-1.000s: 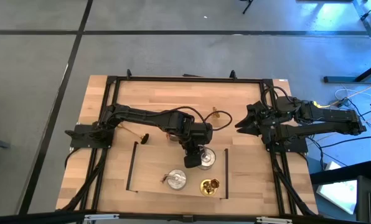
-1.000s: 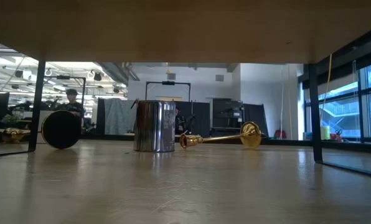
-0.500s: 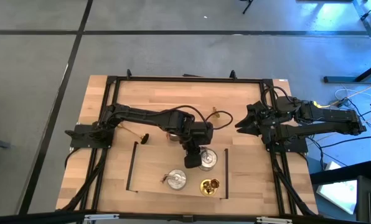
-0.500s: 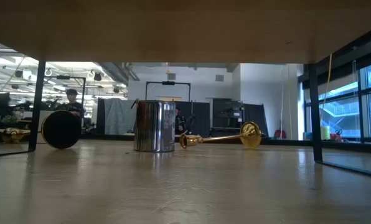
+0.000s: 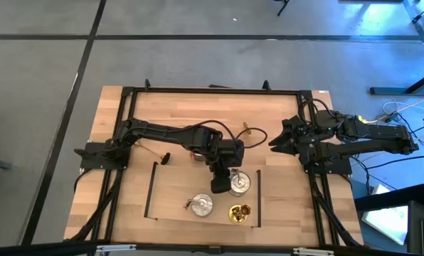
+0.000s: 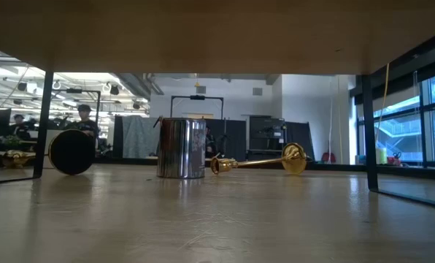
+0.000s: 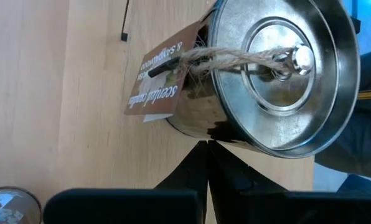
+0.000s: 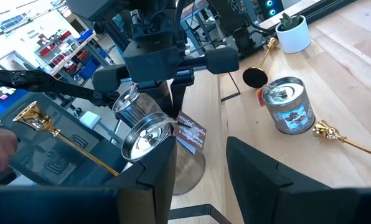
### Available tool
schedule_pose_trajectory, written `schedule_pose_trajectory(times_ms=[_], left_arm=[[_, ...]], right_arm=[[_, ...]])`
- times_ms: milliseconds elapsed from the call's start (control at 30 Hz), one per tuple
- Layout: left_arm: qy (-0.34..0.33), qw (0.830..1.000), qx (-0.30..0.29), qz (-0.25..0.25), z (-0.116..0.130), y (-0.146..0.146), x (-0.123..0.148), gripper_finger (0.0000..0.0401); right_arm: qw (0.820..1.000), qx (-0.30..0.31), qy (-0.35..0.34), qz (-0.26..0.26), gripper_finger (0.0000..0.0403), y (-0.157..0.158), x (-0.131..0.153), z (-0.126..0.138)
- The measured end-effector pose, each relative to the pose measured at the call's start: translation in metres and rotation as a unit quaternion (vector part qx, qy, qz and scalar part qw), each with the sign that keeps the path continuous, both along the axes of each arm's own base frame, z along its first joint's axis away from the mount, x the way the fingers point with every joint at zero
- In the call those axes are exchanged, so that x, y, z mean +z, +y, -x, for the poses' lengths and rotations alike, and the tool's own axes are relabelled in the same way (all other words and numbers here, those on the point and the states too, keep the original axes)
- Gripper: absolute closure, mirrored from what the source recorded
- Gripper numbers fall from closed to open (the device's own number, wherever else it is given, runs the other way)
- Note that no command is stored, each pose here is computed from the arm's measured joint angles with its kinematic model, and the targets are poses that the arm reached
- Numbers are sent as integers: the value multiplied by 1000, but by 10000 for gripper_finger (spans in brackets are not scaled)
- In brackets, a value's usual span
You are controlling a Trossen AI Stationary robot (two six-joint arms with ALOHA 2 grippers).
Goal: Pick & Place candle stick holders
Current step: Put the top silver scented candle on the shelf, then put the right gold candle holder on the shelf
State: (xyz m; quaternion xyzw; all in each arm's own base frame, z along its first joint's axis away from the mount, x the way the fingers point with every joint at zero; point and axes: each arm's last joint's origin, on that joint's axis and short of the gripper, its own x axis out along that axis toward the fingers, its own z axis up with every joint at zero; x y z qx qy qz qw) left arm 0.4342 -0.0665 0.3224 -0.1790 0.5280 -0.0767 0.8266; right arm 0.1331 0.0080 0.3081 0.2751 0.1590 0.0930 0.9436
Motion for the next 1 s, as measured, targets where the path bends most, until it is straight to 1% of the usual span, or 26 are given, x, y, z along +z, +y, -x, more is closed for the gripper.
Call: schedule_pose_trajectory(times_ms=[367, 500, 633, 833, 1000], left_arm=[[1, 1000, 2, -1, 0, 1, 0, 399], [2, 1000, 27, -13, 0, 9, 1, 399], [-6, 998, 52, -24, 3, 21, 9, 399], [17, 994, 92, -63, 20, 43, 23, 400], [77, 987, 119, -79, 38, 63, 26, 399]], right_arm=[[1000, 1, -1, 3, 258, 0, 0, 0], [1000, 1, -1, 4, 258, 0, 0, 0], [1000, 1, -1, 4, 258, 0, 0, 0], [1000, 1, -1, 4, 259, 0, 0, 0], [1000, 1, -1, 4, 259, 0, 0, 0]])
